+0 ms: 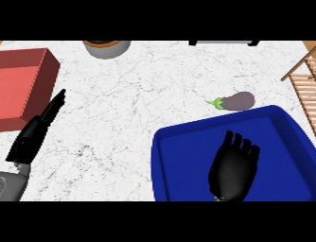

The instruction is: Pick the sweet potato from the tray and place it in the tiered shelf

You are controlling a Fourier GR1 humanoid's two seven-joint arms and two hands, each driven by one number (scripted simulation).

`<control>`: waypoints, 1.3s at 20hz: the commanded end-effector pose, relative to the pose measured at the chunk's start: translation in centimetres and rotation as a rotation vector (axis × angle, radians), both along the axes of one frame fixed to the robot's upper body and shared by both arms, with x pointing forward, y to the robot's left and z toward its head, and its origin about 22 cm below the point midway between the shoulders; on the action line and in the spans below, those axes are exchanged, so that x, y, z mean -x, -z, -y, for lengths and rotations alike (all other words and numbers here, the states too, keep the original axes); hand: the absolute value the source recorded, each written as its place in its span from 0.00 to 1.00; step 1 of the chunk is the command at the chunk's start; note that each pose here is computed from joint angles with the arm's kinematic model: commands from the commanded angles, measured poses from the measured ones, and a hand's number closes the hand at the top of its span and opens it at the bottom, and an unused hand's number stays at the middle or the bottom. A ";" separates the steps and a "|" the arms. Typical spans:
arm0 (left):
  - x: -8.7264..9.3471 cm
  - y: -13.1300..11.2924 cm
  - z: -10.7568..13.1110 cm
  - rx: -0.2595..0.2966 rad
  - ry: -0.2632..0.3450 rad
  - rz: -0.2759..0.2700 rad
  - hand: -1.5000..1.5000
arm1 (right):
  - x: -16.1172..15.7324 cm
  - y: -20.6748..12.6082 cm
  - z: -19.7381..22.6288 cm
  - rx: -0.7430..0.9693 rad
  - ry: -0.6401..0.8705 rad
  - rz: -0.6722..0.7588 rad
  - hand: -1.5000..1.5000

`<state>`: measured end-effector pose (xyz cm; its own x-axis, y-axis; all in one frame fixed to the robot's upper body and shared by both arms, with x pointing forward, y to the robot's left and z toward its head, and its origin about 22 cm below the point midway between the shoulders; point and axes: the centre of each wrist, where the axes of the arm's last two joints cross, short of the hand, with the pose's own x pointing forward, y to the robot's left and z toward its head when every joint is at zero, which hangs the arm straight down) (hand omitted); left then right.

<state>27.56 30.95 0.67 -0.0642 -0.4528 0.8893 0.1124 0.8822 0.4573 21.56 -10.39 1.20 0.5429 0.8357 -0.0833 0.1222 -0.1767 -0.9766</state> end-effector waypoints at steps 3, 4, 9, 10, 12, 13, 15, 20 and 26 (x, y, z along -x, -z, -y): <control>1.0 -0.5 0.1 0.004 -0.015 0.003 0.50 | -0.4 2.9 0.7 -0.044 0.057 -0.034 1.00; 1.8 -0.9 -0.7 0.003 0.007 -0.005 0.50 | -1.0 3.1 0.4 -0.046 0.073 -0.021 1.00; 1.1 0.1 0.2 0.017 0.004 -0.013 0.50 | 0.0 4.1 -0.2 0.071 0.041 -0.024 1.00; 1.7 -0.1 0.6 -0.002 -0.004 -0.006 0.50 | -0.4 3.4 0.7 0.134 0.051 -0.011 1.00; 1.1 0.3 -0.3 0.000 -0.012 -0.021 0.50 | -0.8 2.1 1.3 -0.046 -0.105 -0.159 1.00; 0.0 -0.2 0.4 0.003 -0.010 -0.004 0.50 | -2.0 -0.2 1.0 -0.159 -0.204 -0.180 1.00; 0.0 -0.6 0.1 0.001 0.004 0.005 0.50 | -0.5 -0.2 0.2 -0.312 -0.365 -0.293 1.00; 0.8 0.2 0.5 -0.002 0.010 0.003 0.50 | -2.3 -6.8 3.6 -0.375 -0.491 -0.199 1.00; 1.4 0.6 -0.7 -0.014 -0.021 -0.020 0.50 | -0.1 -13.2 4.6 -0.408 -0.545 0.132 1.00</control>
<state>26.88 31.08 0.38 -0.0513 -0.4569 0.8880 0.1051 0.8818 0.4598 22.97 -14.22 10.44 0.0880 0.9628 0.2553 0.0721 0.2495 -0.9657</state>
